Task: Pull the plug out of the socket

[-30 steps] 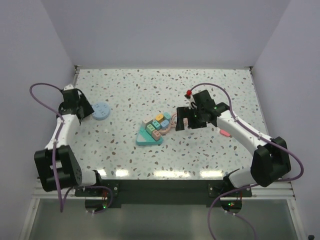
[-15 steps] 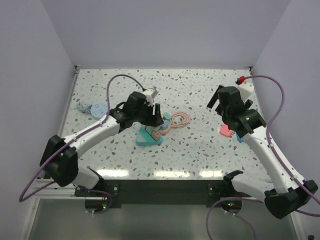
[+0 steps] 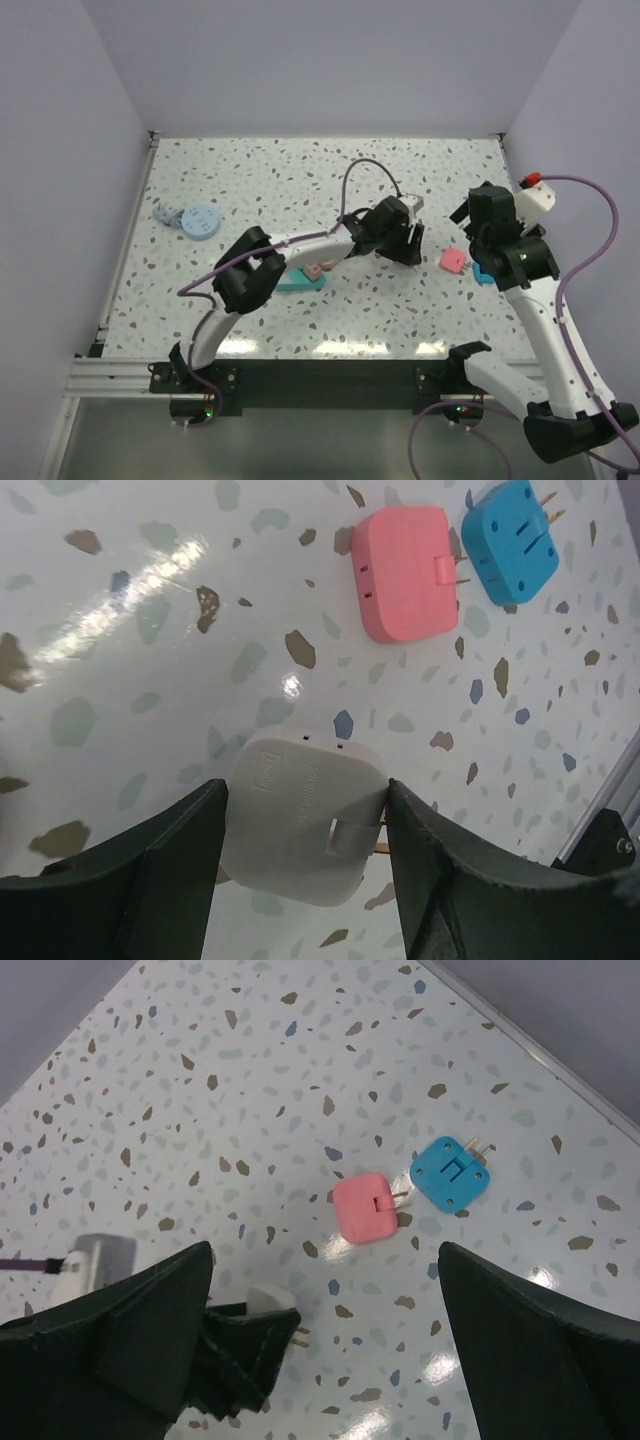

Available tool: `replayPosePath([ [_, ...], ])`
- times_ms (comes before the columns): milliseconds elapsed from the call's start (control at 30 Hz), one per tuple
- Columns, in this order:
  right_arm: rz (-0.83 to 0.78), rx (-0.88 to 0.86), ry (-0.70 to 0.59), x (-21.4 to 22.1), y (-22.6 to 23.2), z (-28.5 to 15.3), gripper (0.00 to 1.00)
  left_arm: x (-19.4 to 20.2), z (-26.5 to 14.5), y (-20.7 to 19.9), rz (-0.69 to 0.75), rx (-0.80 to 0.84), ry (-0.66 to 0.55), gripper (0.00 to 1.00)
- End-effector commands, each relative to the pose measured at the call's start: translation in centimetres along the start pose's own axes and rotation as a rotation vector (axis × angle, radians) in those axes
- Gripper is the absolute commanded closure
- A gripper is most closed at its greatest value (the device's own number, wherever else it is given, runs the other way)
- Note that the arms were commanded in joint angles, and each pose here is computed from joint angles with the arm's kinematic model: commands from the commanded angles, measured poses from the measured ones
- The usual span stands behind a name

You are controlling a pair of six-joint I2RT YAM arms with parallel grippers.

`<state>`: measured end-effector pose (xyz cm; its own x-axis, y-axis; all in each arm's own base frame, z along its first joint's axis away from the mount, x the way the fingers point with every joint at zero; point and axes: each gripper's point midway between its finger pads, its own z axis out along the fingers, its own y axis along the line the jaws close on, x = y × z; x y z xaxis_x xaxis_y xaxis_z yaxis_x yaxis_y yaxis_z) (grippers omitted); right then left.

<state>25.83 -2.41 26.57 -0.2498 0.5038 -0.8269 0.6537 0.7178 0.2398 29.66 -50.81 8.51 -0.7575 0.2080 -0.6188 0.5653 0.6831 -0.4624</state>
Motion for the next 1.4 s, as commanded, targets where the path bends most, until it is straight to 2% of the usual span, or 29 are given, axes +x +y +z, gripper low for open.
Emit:
replayPosePath([
  [0,0.042,-0.014,0.002,0.3,-0.2,-0.1,0.02,0.1,1.9,-3.4,-0.029,0.085,0.016,1.00],
  [67,0.038,-0.023,0.013,0.8,-0.2,-0.1,0.02,0.1,3.0,-3.9,-0.040,0.111,0.012,1.00],
  [267,0.046,-0.070,0.039,1.5,0.4,-0.2,0.02,-0.7,5.2,-5.7,-0.082,0.219,-0.025,0.80],
  [333,0.045,-0.089,0.034,1.3,0.7,-0.3,0.02,-1.4,5.0,-6.4,-0.090,0.247,-0.046,0.59],
  [367,0.038,-0.093,0.030,1.3,0.7,-0.3,0.02,-1.8,4.9,-6.8,-0.086,0.263,-0.064,0.45],
  [433,0.041,-0.103,0.024,1.1,0.8,-0.4,0.02,-3.1,3.9,-7.5,-0.073,0.281,-0.108,0.36],
  [467,0.048,-0.111,0.019,1.0,0.9,-0.5,0.02,-2.9,3.7,-7.0,-0.070,0.275,-0.118,0.24],
  [567,0.054,-0.122,0.006,0.8,0.7,-0.7,0.02,-4.2,1.6,-6.8,-0.062,0.274,-0.195,0.00],
  [800,0.029,-0.131,0.012,1.2,0.7,-0.6,0.02,-6.8,-2.7,-5.7,-0.056,0.242,-0.298,0.00],
  [933,-0.025,-0.196,0.047,2.3,1.7,-0.5,0.02,-9.9,-9.4,-5.2,-0.025,0.192,-0.431,0.00],
  [967,-0.060,-0.236,0.052,2.4,2.4,-0.5,0.02,-9.4,-9.9,-3.6,-0.020,0.139,-0.427,0.00],
  [1033,-0.137,-0.353,0.141,4.6,4.5,-0.6,0.02,-10.5,-13.2,-3.1,-0.008,0.114,-0.468,0.00],
  [1100,-0.224,-0.442,0.191,5.9,6.2,-0.5,0.02,-9.6,-14.7,-0.7,-0.009,0.049,-0.451,0.00],
  [1200,-0.309,-0.585,0.351,9.5,9.1,-0.6,0.05,-10.1,-19.7,2.6,-0.053,-0.034,-0.518,0.00],
  [1233,-0.311,-0.596,0.381,10.4,9.9,0.0,0.07,-8.6,-20.0,4.5,-0.076,-0.064,-0.500,0.00],
  [1267,-0.312,-0.633,0.417,11.4,10.4,0.0,0.14,-8.9,-21.0,6.5,-0.112,-0.093,-0.521,0.00],
  [1300,-0.318,-0.632,0.445,12.5,10.4,0.4,0.19,-9.1,-23.2,6.7,-0.120,-0.092,-0.562,0.00],
  [1333,-0.322,-0.621,0.462,13.2,10.4,1.0,0.25,-7.7,-23.3,8.3,-0.136,-0.124,-0.545,0.00],
  [1367,-0.330,-0.563,0.500,14.5,9.7,2.0,0.45,-7.8,-24.5,9.8,-0.155,-0.157,-0.570,0.00],
])
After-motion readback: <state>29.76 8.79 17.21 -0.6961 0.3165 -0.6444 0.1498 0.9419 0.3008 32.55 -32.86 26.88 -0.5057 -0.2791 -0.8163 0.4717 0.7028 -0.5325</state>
